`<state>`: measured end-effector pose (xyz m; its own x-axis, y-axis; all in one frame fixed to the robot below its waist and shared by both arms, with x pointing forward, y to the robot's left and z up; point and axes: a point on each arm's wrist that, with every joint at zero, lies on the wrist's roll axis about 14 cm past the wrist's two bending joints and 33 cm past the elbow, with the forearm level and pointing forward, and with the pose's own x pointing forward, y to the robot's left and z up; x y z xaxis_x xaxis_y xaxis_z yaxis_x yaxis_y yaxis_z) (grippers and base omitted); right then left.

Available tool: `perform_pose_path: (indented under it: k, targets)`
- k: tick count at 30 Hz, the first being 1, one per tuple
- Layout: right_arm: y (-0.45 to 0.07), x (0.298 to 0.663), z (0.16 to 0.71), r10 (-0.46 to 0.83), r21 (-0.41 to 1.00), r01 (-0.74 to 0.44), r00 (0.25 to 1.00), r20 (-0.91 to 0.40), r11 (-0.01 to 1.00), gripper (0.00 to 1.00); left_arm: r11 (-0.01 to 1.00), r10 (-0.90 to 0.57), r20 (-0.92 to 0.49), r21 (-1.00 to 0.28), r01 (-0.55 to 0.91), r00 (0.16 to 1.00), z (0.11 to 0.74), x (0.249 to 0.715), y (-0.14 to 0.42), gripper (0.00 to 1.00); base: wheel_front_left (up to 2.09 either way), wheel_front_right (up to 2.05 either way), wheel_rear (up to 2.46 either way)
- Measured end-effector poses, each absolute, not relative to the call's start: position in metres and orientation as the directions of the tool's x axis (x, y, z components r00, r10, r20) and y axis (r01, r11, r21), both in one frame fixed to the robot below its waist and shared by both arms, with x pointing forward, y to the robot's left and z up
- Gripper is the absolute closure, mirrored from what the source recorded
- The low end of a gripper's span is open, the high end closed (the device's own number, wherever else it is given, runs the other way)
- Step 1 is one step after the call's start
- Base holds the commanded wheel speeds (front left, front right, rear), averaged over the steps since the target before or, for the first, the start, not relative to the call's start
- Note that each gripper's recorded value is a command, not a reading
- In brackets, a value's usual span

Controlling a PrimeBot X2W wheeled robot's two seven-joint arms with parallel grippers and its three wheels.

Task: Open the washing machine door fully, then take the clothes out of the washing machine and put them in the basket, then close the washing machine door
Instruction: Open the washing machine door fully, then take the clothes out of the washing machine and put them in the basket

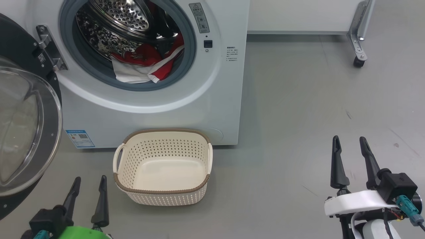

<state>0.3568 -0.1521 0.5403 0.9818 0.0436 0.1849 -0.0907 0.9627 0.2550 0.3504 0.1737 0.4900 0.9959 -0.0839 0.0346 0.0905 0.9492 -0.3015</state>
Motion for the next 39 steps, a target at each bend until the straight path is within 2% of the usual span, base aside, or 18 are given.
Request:
perform_pose_path:
  k: [5, 8, 39]
  targets:
    - [-0.155, 0.354, 0.540, 0.034, 0.256, -0.081, 0.982, 0.185, 0.963, 0.00, 0.924, -0.092, 0.039, -0.369, 0.099, 0.995, 0.490, 0.348, 0.162, 0.00, 0.00, 0.00, 0.00]
    - [-0.156, 0.353, 0.538, 0.031, 0.257, -0.077, 0.984, 0.178, 0.963, 0.00, 0.931, -0.116, 0.046, -0.342, 0.124, 0.992, 0.493, 0.348, 0.158, 0.00, 0.00, 0.00, 0.00]
    - [-0.153, 0.351, 0.530, 0.030, 0.271, -0.072, 0.988, 0.153, 0.960, 0.00, 0.926, -0.116, 0.059, -0.354, 0.130, 0.991, 0.497, 0.349, 0.160, 0.00, 0.00, 0.00, 0.00]
